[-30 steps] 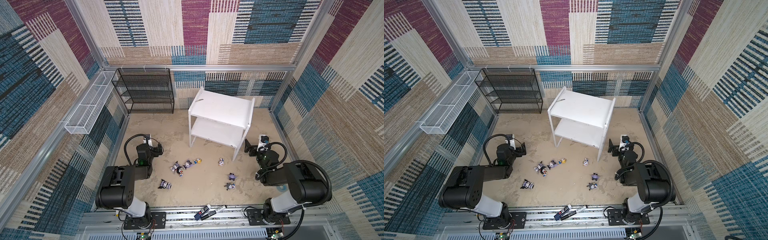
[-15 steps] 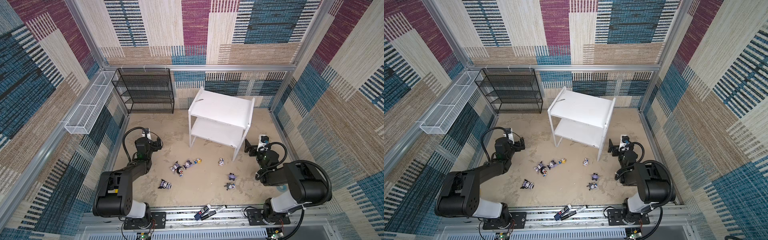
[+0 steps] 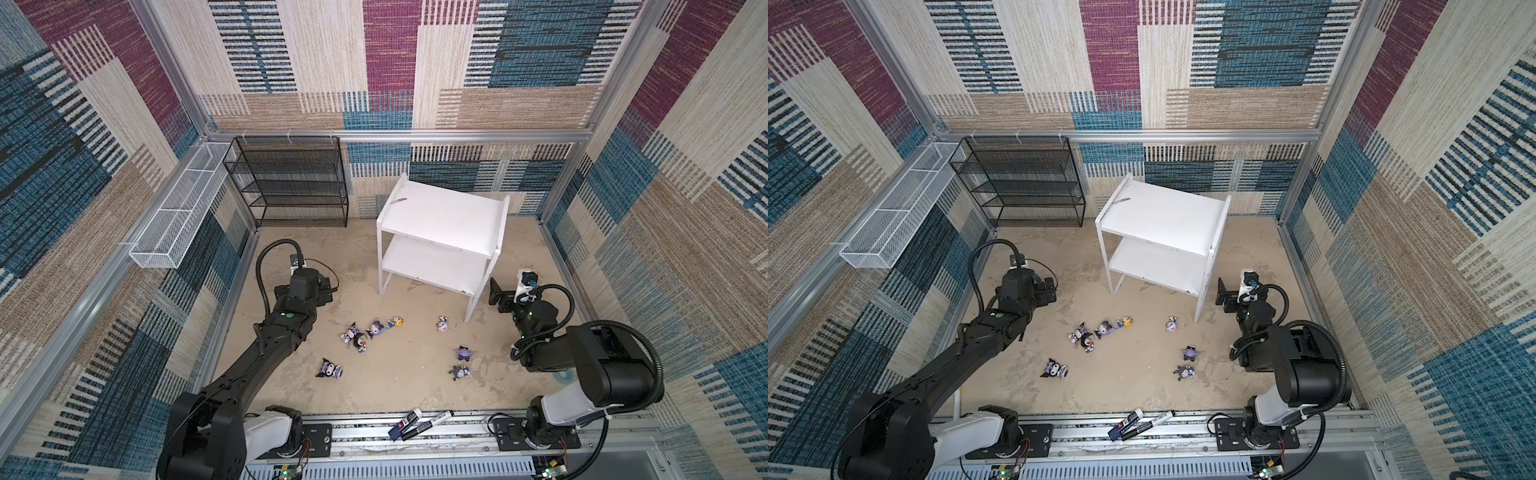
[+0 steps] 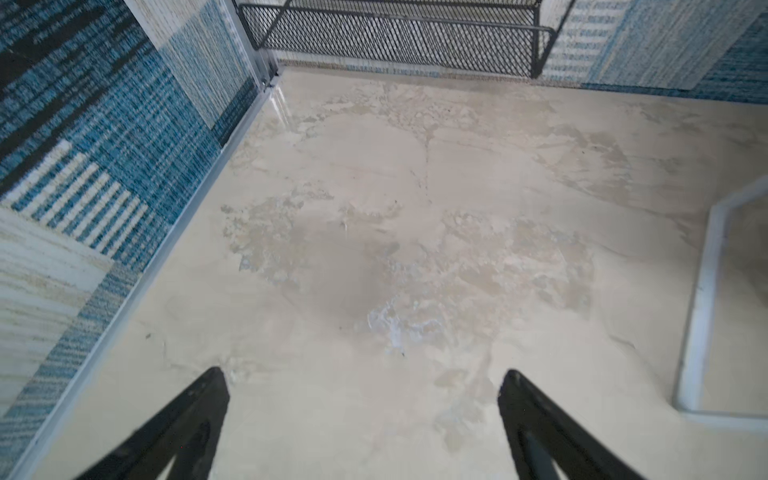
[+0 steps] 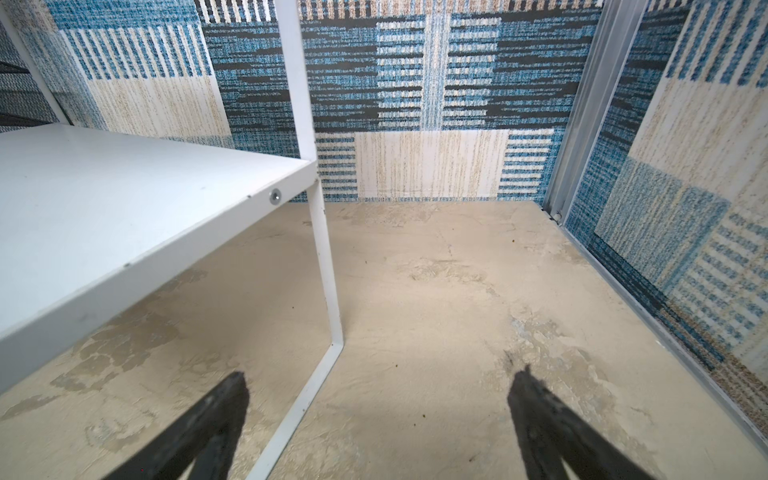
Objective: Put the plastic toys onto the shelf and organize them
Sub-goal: 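Lower the right gripper over the purple Kuromi figure while the left arm advances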
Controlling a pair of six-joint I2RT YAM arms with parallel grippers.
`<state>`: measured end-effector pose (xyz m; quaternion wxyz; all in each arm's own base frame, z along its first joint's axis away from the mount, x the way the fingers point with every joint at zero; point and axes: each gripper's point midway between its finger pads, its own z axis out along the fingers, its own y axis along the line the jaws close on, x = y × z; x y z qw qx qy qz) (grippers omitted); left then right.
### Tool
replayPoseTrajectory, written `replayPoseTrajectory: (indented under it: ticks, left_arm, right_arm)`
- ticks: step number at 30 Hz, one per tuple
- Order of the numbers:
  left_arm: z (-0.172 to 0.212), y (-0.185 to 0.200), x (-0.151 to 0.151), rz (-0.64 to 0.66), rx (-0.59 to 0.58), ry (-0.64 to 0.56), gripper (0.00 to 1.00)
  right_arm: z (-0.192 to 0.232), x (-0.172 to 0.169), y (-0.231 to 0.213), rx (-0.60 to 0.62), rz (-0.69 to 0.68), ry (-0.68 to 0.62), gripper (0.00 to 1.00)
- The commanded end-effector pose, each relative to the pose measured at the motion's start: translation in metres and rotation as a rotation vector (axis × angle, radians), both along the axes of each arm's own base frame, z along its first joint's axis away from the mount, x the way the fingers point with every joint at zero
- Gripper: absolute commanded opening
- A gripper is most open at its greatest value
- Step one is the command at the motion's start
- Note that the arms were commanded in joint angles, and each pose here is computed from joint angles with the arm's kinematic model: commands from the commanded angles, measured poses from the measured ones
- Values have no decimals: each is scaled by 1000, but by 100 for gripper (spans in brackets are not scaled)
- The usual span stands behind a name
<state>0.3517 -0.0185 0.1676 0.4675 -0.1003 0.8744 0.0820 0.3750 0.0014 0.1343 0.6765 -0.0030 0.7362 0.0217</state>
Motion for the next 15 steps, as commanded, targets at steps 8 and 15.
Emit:
replayPoseTrajectory:
  ticks: [8,15]
  left_arm:
    - [-11,-23,-76,4,-196,290,100]
    - [-26,-45,-99,-90,-299,367,100]
  right_arm:
    - [16,3,-5,-1,-36,-37,100]
    - [20,2,-44,122,-355,199,100]
